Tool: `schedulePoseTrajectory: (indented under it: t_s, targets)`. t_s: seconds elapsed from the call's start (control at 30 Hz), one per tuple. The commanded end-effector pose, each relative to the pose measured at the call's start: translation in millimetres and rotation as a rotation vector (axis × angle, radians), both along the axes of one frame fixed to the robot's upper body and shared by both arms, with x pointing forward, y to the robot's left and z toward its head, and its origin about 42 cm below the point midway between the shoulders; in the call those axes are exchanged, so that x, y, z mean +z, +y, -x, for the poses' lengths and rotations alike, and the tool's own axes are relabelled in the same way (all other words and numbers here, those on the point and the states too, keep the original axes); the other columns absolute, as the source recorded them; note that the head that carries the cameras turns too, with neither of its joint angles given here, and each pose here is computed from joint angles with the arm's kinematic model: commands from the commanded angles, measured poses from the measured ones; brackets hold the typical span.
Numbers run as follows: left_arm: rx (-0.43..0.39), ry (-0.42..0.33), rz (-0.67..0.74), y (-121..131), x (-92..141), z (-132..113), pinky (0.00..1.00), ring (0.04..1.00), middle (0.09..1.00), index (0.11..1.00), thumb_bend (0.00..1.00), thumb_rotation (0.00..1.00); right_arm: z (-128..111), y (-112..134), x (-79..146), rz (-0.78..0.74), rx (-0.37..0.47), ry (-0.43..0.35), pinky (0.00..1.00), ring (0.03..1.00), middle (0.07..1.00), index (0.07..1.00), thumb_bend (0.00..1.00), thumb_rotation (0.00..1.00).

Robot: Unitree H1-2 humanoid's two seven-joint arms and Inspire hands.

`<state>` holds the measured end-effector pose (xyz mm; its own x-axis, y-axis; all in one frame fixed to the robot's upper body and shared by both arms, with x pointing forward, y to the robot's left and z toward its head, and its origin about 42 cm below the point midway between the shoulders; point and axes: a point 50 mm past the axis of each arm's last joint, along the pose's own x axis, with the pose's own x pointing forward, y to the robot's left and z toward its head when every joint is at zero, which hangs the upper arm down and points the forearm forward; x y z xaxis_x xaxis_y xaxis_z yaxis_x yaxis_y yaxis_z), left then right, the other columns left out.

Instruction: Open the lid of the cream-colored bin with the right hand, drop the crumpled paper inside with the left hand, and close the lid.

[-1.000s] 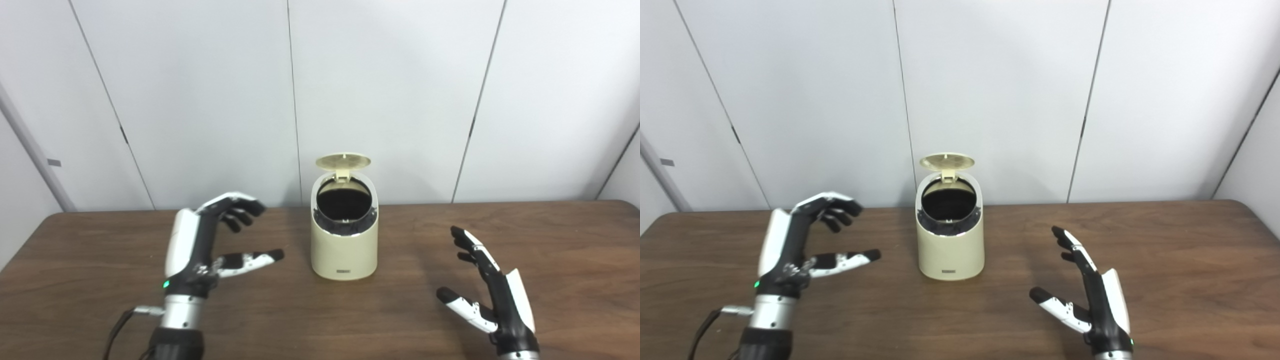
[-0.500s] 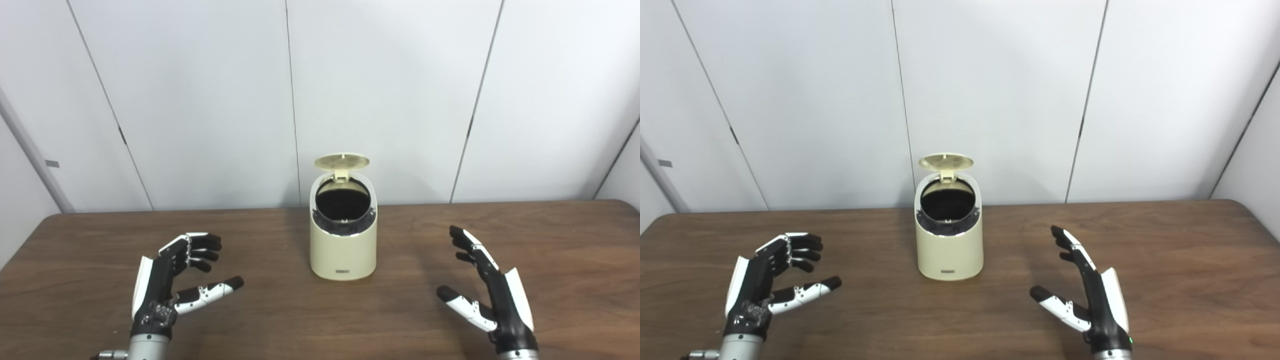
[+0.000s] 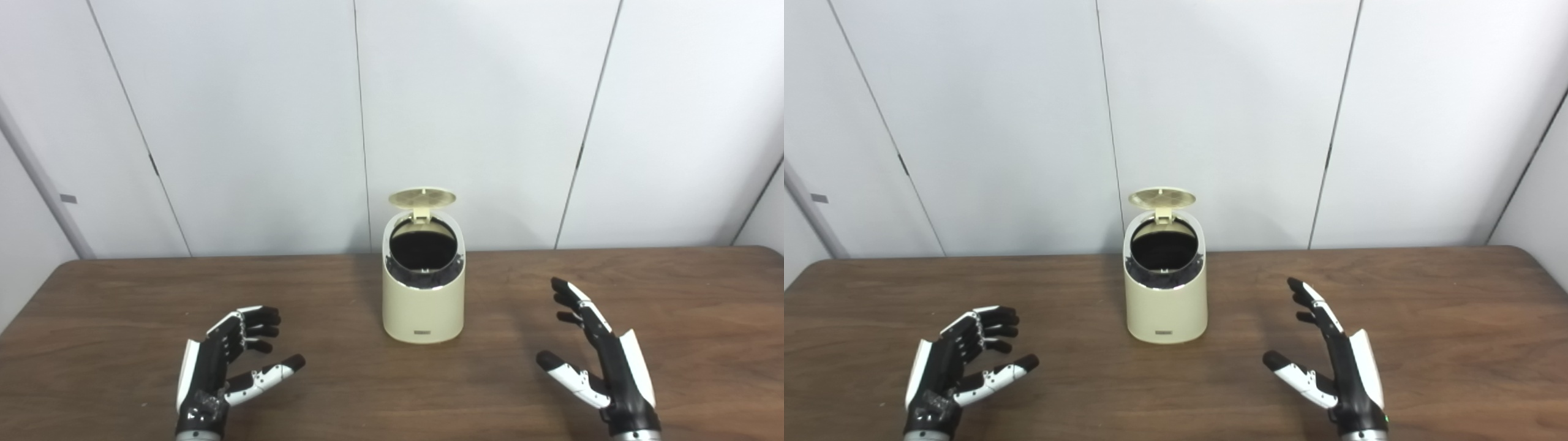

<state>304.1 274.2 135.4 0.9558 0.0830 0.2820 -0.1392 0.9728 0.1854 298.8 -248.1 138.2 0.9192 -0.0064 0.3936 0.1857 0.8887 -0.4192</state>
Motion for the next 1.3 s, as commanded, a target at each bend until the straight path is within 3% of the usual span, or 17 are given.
schedulePoseTrajectory:
  t_s: [0.0,0.57,0.67,0.8,1.03,1.27]
  targets:
    - [-0.017,-0.059,0.003,-1.1,8.0,-2.0,0.54,0.628,0.655,0.645,0.83,0.08,13.0,-5.2,-10.4,0.009,0.007,0.013,0.78,0.860,0.881,0.874,0.82,0.80]
    - [-0.036,-0.049,0.015,-2.0,3.1,-5.6,0.51,0.616,0.646,0.636,0.85,0.07,9.2,-6.6,-2.4,0.015,-0.007,-0.019,0.81,0.873,0.887,0.883,0.81,0.78]
    - [-0.040,-0.049,0.011,-1.7,3.0,-6.5,0.51,0.618,0.648,0.639,0.84,0.07,5.5,-9.1,2.0,0.014,-0.017,-0.039,0.75,0.847,0.879,0.880,0.84,0.79]
    - [-0.041,-0.053,0.002,-1.4,3.0,-7.2,0.52,0.623,0.652,0.645,0.84,0.09,0.3,-15.0,7.4,0.019,-0.021,-0.054,0.82,0.875,0.893,0.888,0.86,0.80]
    - [-0.040,-0.058,-0.014,-2.1,3.1,-9.4,0.51,0.621,0.651,0.641,0.83,0.10,-17.4,-35.1,27.4,0.158,-0.058,-0.133,0.86,0.901,0.897,0.901,0.90,0.82]
    - [-0.044,-0.061,-0.019,-3.9,1.8,-11.9,0.50,0.614,0.651,0.636,0.83,0.09,-37.5,-34.5,78.4,0.317,-0.118,-0.209,0.79,0.866,0.877,0.894,0.92,0.82]
